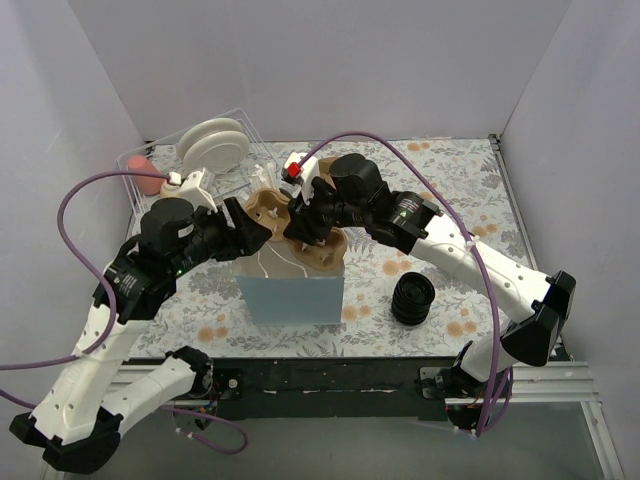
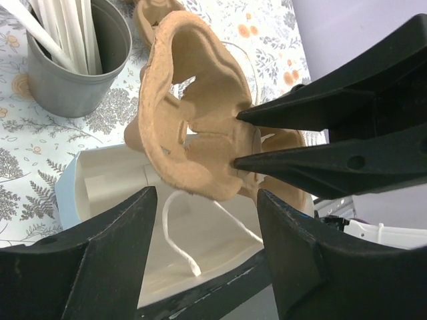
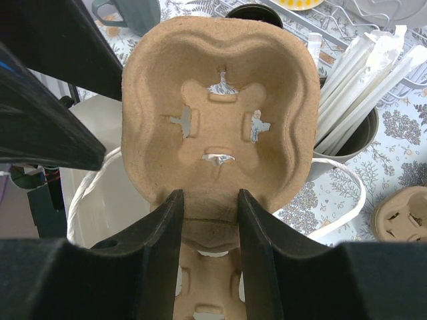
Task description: Pack the takeout coffee
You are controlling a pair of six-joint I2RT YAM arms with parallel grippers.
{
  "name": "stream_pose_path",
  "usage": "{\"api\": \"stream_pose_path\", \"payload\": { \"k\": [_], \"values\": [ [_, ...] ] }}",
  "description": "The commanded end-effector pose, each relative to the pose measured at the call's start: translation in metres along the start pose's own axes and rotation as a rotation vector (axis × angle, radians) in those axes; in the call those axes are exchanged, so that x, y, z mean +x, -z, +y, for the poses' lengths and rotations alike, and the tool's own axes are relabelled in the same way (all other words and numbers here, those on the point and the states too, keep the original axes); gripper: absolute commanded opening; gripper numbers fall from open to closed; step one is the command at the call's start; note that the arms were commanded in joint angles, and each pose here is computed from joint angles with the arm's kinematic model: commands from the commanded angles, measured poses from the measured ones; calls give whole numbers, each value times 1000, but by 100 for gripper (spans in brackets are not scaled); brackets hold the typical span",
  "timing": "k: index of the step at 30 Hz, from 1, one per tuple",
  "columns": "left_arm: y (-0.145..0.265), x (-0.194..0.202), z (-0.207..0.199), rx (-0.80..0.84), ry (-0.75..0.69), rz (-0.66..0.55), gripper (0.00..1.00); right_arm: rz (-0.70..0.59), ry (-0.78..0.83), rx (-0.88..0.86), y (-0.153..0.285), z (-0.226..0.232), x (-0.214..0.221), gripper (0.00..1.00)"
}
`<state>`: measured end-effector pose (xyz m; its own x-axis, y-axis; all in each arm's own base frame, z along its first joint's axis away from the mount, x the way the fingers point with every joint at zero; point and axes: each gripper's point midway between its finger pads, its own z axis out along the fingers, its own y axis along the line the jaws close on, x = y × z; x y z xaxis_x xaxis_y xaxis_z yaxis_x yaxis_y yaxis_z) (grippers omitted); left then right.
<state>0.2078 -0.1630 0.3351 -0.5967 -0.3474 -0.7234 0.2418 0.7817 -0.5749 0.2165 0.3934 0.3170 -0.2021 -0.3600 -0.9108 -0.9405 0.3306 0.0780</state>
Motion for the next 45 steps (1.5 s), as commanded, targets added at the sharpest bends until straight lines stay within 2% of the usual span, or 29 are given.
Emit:
{"api": "stream_pose_path", "payload": {
  "k": [1,7,21,31,39,45],
  "values": [
    [-2,7,-7,31,-28,63,60,-31,0,4,8,4,-10,23],
    [0,12,-16,74,12,96,54,-37,5,7,9,3,-12,22],
    [1,17,-22,103,45,120,29,-38,-2,12,7,2,-11,23],
    [12,15,-31,134,80,120,1,-44,-2,-14,6,6,-10,22],
    [28,16,-48,240,86,117,0,-32,-8,-50,-1,11,-7,23],
    [28,16,-47,248,59,104,0,-37,-7,-108,0,21,-9,23]
  ]
}}
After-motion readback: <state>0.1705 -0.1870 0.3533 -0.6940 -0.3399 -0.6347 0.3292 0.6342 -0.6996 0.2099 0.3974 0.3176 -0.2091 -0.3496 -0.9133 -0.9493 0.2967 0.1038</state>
